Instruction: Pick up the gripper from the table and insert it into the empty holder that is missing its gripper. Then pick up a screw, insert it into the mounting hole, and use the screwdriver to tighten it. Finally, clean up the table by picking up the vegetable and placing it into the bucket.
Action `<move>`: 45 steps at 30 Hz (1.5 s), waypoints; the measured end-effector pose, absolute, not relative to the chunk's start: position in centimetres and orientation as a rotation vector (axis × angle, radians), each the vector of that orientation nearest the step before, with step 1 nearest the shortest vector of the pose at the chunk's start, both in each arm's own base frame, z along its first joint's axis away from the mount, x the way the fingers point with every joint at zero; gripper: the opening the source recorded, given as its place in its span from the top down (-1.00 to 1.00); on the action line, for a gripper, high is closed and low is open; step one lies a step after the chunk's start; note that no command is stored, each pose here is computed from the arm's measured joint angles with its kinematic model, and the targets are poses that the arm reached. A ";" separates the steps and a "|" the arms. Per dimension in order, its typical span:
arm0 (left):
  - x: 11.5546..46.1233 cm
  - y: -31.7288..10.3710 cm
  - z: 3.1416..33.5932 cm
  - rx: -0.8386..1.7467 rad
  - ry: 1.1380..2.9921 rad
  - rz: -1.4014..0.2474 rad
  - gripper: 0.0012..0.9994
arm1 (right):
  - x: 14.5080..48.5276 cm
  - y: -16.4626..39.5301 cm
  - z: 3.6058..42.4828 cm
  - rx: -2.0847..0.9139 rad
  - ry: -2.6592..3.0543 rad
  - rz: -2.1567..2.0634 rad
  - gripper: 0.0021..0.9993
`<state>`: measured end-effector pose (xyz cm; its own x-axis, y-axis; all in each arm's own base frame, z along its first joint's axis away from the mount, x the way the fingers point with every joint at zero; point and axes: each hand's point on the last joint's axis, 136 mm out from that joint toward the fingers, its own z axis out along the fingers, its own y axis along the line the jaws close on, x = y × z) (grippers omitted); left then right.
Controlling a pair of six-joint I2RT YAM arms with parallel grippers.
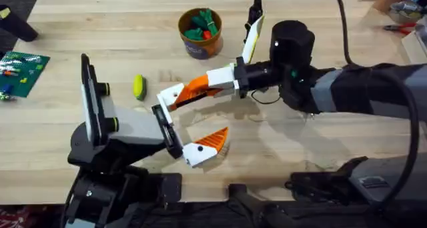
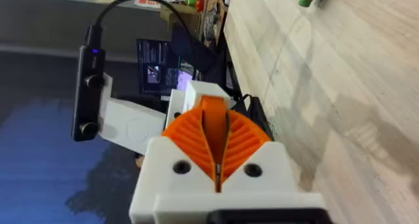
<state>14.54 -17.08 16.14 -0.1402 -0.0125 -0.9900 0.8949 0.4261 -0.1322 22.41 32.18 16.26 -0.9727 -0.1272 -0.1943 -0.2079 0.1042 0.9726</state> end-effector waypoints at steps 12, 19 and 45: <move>14.2 -17.3 16.2 0.845 1.486 -0.971 -0.98 | 22.1 32.7 15.8 -0.327 2.313 2.018 0.17; 14.1 -17.3 16.2 0.855 1.479 -0.965 -0.98 | 22.1 32.7 15.7 -0.313 2.324 2.019 -0.16; 13.5 -17.6 16.1 0.887 1.466 -0.991 -0.98 | 24.8 30.0 16.0 -0.214 2.296 2.014 -0.99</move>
<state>13.54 -17.58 16.15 -0.1164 0.0042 -0.9932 0.9233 0.3690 -0.1067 24.83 30.03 15.99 -0.9871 -0.0520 -0.1516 -0.1571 0.1262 0.9795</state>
